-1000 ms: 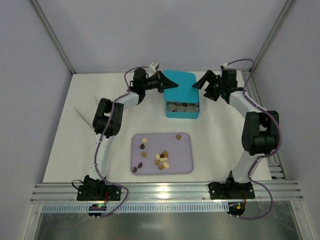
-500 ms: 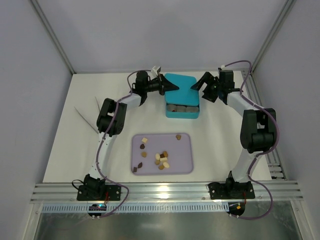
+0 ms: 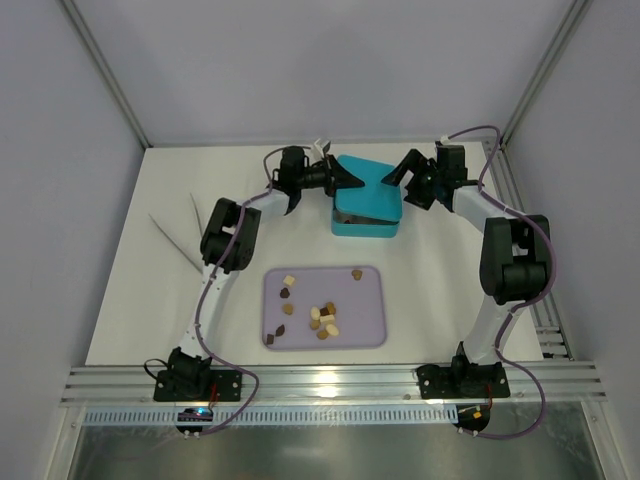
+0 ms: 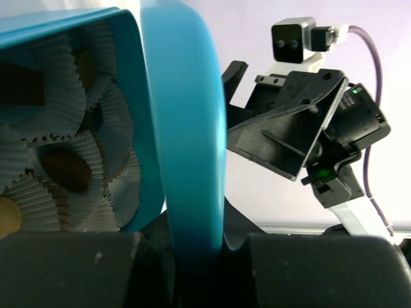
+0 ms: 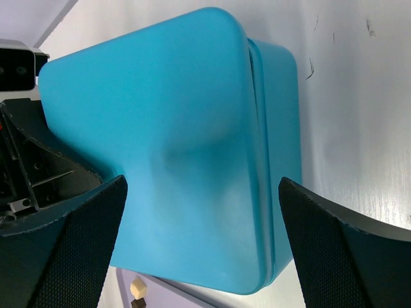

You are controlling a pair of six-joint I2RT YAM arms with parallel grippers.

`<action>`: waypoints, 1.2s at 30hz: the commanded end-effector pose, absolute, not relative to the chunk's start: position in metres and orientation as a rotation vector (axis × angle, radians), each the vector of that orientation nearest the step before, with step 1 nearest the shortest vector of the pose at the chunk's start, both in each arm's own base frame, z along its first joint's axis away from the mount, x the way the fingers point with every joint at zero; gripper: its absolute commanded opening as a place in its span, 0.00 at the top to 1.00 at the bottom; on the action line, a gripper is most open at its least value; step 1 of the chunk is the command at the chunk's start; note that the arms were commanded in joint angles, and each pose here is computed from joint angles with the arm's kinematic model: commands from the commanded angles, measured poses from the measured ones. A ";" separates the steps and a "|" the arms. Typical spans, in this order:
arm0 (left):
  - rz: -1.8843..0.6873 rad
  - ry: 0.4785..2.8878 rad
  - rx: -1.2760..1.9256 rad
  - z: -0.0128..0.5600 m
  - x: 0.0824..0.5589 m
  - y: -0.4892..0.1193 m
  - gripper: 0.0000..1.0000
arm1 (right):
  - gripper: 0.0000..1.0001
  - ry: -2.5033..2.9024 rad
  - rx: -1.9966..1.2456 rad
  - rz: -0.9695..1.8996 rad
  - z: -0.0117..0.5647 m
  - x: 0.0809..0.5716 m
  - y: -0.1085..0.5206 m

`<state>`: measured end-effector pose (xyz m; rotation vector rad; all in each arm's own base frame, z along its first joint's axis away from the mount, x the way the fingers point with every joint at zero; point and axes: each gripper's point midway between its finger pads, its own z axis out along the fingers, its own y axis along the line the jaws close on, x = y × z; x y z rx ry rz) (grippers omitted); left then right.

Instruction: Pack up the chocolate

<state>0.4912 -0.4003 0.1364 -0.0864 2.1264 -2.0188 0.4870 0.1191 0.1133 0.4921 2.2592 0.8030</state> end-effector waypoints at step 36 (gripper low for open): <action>-1.959 2.110 -0.044 0.147 0.493 -0.378 0.76 | 0.00 2.295 0.432 0.778 0.099 0.494 0.135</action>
